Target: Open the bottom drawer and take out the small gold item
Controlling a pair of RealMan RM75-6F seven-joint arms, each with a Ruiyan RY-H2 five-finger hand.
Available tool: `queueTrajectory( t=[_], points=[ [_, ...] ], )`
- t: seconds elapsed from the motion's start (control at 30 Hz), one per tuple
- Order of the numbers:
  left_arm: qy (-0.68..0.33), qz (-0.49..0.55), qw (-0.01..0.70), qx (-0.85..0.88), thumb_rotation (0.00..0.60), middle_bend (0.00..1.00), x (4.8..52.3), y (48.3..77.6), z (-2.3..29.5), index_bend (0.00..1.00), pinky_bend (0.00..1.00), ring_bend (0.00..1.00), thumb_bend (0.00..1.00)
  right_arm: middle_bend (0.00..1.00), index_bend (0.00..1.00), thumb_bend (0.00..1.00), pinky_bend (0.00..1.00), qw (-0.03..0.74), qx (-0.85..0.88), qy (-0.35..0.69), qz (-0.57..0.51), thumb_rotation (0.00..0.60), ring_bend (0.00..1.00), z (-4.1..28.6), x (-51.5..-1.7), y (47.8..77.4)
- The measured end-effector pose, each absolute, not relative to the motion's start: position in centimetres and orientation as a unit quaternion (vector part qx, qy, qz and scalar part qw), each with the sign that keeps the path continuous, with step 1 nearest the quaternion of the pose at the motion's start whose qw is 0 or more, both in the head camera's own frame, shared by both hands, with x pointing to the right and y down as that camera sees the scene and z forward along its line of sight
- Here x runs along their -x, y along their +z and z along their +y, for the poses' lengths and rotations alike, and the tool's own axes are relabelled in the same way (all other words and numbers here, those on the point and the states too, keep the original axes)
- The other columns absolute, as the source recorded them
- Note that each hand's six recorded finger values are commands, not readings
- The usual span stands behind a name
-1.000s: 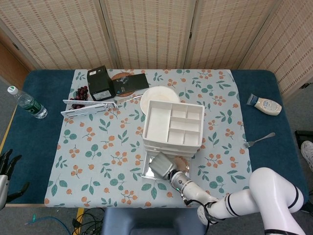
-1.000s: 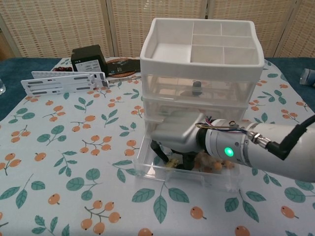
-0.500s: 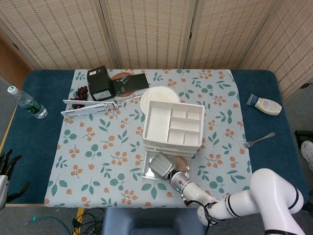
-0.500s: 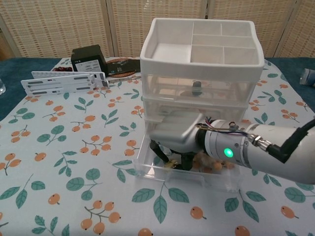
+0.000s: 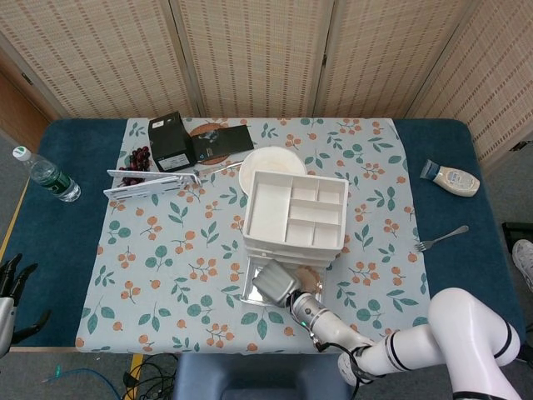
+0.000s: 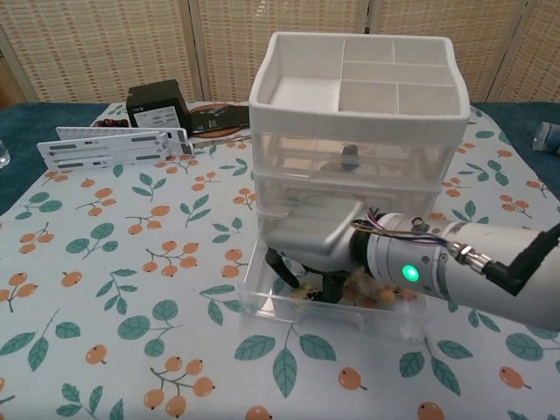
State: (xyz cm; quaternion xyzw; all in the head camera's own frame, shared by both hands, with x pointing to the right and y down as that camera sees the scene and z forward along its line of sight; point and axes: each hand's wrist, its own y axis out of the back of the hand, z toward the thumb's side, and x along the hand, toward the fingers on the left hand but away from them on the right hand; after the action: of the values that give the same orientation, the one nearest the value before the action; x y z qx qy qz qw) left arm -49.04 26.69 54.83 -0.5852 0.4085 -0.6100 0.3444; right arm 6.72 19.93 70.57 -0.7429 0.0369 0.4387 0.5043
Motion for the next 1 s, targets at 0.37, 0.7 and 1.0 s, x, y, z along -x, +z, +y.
queueTrajectory(
  t=[0.37, 0.7, 1.0],
  points=[
    [-0.607, 0.408, 0.347, 0.586, 0.600, 0.00, 48.8, 54.7, 26.4, 0.14, 0.07, 0.03, 0.25, 0.99, 0.57, 0.53, 1.00, 0.532, 0.734, 0.422, 0.023, 0.600, 1.00, 19.6, -7.3, 68.8],
    [-0.604, 0.407, 0.352, 0.588, 0.600, 0.00, 48.4, 54.7, 26.1, 0.14, 0.07, 0.03, 0.25, 0.99, 0.57, 0.53, 1.00, 0.559, 0.722, 0.407, 0.009, 0.600, 1.00, 19.3, -8.0, 67.0],
    [-0.601, 0.404, 0.352, 0.593, 0.600, 0.00, 48.1, 54.8, 26.0, 0.14, 0.07, 0.03, 0.25, 0.99, 0.57, 0.53, 1.00, 0.549, 0.733, 0.402, -0.014, 0.600, 1.00, 19.1, -9.2, 65.0]
  ],
)
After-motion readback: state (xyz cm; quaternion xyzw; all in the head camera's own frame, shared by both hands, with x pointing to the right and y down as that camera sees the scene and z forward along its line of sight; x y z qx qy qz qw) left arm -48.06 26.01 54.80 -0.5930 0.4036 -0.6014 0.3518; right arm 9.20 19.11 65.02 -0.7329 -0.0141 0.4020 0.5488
